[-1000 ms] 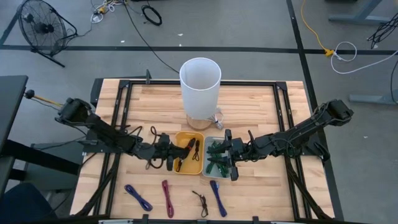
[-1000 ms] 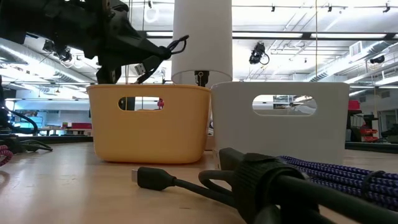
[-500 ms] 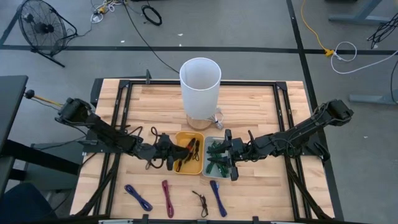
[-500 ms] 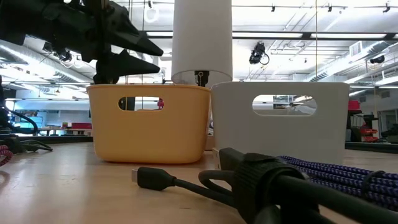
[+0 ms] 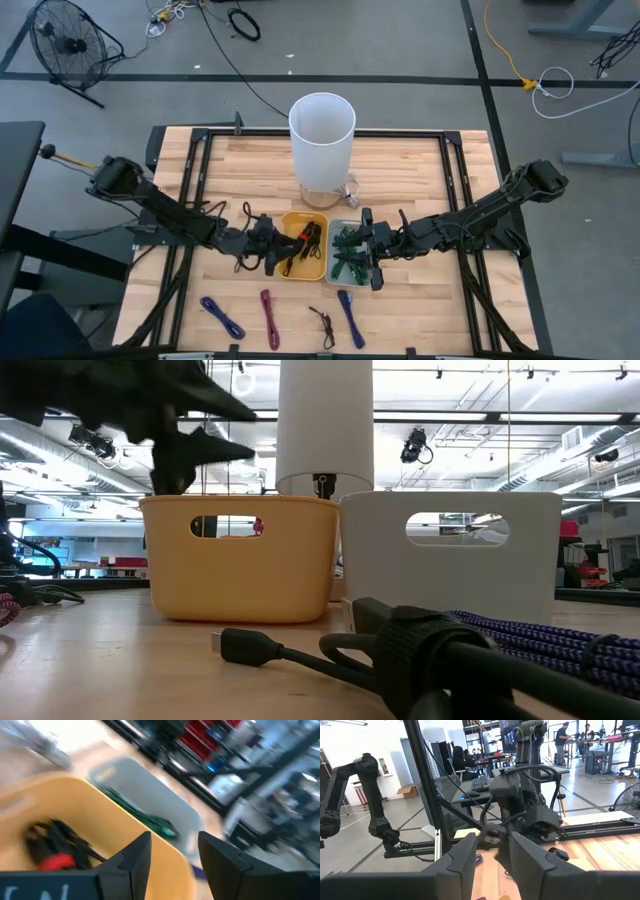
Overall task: Pick & Place USB Port
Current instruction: Put the black charger cable into the yellow bin
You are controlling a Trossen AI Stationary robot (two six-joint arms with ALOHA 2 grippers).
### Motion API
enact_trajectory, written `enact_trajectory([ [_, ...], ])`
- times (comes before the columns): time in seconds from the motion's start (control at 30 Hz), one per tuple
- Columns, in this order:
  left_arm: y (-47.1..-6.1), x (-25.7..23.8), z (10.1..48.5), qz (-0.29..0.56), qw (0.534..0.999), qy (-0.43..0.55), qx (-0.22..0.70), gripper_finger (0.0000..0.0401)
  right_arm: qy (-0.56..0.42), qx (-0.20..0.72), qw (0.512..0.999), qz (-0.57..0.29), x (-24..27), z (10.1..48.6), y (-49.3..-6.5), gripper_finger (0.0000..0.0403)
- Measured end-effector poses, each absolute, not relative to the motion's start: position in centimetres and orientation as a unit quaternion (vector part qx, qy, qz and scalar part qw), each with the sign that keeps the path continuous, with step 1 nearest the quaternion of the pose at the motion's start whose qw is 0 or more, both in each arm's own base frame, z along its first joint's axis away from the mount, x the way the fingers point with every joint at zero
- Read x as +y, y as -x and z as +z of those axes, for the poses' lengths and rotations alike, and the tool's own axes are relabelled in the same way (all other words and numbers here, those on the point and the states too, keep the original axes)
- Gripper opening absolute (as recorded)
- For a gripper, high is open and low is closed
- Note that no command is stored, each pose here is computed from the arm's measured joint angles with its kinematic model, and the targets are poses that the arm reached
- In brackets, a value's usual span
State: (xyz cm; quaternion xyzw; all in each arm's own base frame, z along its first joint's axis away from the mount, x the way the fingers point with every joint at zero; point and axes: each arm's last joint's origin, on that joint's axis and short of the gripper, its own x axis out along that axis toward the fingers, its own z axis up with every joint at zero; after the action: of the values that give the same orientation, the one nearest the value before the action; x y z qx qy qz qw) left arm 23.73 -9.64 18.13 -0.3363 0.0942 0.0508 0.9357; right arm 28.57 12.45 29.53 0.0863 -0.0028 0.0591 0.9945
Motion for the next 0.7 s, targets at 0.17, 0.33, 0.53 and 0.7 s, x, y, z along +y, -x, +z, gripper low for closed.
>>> enact_trajectory([
  [0.17, -22.3, -10.5, 18.8, 0.005, 0.927, 0.346, 0.145, 0.0162, -0.085, 0.000, 0.995, 0.059, 12.5, 29.5, -28.6, 0.0118],
  [0.33, -20.1, -10.8, 19.0, 0.010, 0.896, 0.385, 0.220, 0.0136, -0.089, 0.001, 0.994, 0.060, 12.5, 29.5, -28.6, 0.0118],
  [0.53, -17.0, -10.1, 18.7, 0.032, 0.821, 0.445, 0.357, 0.0112, -0.089, 0.001, 0.994, 0.060, 12.5, 29.5, -28.6, 0.0118],
  [0.7, -14.8, -8.6, 18.4, 0.112, 0.763, 0.481, 0.417, 0.0101, -0.089, 0.001, 0.994, 0.059, 12.5, 29.5, -28.6, 0.0118],
])
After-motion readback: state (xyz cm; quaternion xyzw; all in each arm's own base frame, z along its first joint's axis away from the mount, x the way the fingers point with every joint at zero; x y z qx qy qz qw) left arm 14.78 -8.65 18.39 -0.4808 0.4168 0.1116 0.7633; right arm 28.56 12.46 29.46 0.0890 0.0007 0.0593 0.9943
